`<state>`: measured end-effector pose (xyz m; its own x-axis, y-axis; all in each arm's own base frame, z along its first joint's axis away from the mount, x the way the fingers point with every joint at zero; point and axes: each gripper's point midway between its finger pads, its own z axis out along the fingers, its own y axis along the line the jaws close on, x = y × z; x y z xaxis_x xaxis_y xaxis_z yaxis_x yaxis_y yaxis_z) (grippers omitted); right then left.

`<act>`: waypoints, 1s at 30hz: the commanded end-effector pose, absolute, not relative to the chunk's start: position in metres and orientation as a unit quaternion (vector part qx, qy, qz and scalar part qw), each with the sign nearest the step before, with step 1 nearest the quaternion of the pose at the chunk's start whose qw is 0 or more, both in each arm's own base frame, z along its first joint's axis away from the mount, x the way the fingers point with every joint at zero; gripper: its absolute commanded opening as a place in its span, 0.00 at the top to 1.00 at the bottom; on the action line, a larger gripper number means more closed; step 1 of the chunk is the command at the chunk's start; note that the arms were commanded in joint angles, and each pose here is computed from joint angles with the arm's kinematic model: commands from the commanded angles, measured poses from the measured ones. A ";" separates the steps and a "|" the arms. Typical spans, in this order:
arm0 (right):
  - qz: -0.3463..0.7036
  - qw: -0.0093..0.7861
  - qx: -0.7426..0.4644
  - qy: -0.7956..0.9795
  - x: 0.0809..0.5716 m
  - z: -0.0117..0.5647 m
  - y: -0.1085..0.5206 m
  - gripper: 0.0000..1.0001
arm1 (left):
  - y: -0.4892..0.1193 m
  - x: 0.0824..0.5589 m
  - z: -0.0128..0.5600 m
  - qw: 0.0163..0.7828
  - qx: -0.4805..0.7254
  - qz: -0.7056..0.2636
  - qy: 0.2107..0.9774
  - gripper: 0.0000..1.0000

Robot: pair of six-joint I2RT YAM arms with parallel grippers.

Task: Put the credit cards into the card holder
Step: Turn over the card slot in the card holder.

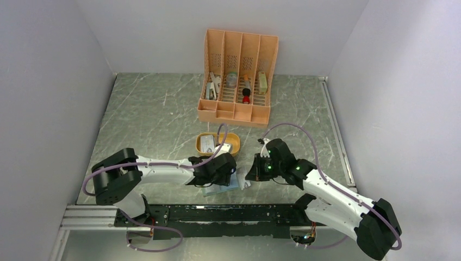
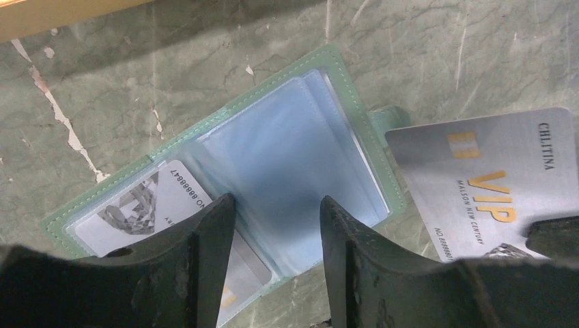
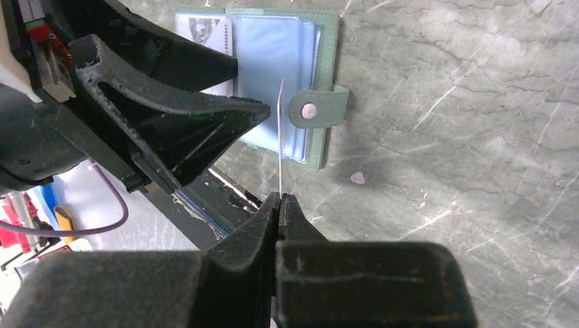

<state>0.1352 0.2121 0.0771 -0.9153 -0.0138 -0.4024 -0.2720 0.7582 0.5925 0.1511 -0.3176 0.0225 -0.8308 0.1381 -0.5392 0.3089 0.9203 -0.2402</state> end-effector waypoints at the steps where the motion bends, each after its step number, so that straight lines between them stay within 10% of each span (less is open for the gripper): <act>1: 0.340 0.185 -0.081 0.918 0.128 0.075 0.209 1.00 | -0.310 0.153 0.015 0.269 0.127 -0.132 0.945 0.49; 17: 0.355 0.156 -0.089 0.917 0.116 0.066 0.212 1.00 | -0.297 0.151 0.006 0.269 0.130 -0.113 0.948 0.94; 30: 0.345 0.137 -0.084 0.925 0.111 0.057 0.209 1.00 | -0.293 0.149 0.001 0.264 0.130 -0.109 0.949 0.95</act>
